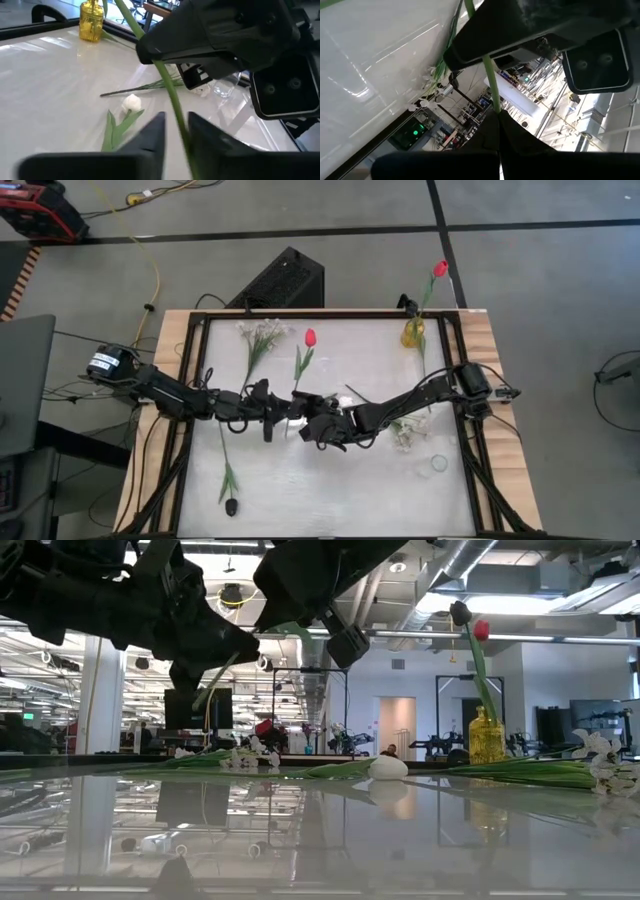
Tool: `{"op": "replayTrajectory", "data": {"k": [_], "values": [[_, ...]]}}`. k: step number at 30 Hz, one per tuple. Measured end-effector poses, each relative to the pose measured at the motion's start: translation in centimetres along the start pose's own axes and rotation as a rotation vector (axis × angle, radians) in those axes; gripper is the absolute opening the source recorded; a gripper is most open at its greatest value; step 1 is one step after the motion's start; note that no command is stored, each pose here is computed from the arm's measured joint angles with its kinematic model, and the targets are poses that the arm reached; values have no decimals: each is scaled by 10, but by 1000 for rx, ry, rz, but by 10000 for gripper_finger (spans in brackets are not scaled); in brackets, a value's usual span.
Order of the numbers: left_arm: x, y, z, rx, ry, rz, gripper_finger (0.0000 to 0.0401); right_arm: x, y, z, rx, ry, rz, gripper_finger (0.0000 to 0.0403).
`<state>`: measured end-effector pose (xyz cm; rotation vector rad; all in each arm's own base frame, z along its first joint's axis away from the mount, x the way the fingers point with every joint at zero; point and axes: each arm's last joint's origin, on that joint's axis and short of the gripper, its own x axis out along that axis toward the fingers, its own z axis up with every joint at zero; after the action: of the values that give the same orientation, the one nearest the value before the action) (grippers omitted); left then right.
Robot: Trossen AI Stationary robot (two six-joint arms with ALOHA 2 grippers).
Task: Sort flowers into vase by color
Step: Put the red flower into the yellow flower vase
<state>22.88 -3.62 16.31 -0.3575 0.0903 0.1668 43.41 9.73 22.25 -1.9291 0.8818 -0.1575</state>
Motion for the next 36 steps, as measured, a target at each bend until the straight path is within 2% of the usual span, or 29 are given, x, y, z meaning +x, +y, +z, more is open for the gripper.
{"op": "replayTrajectory", "data": {"k": [1,3,12,15,17,20,24,27,29,31,32,36], "values": [[0,0,0,8,0,0,30,0,0,0,0,0,0,28],[0,0,0,13,0,5,10,0,0,0,0,0,0,42],[0,3,0,18,-26,90,1,-2,1,2,-11,-18,9,94],[0,5,0,23,-42,150,0,-3,4,3,63,-20,28,116],[-1,5,-1,25,-54,184,0,-6,8,4,177,-24,60,131],[-3,5,-3,55,-52,213,0,-13,16,-5,349,-30,177,150],[-4,-1,-1,115,-74,185,0,-14,18,-41,780,-139,419,156],[-6,-7,2,183,-95,127,0,0,12,-73,1166,-360,649,150],[-7,-12,3,209,-110,77,0,13,6,-88,1357,-606,775,147],[-8,-16,4,225,-122,36,0,24,3,-96,1462,-831,829,144],[-9,-18,4,232,-128,22,0,28,3,-98,1491,-900,835,144],[-12,-26,3,263,-139,-25,0,37,13,-98,1522,-936,801,143]]}}
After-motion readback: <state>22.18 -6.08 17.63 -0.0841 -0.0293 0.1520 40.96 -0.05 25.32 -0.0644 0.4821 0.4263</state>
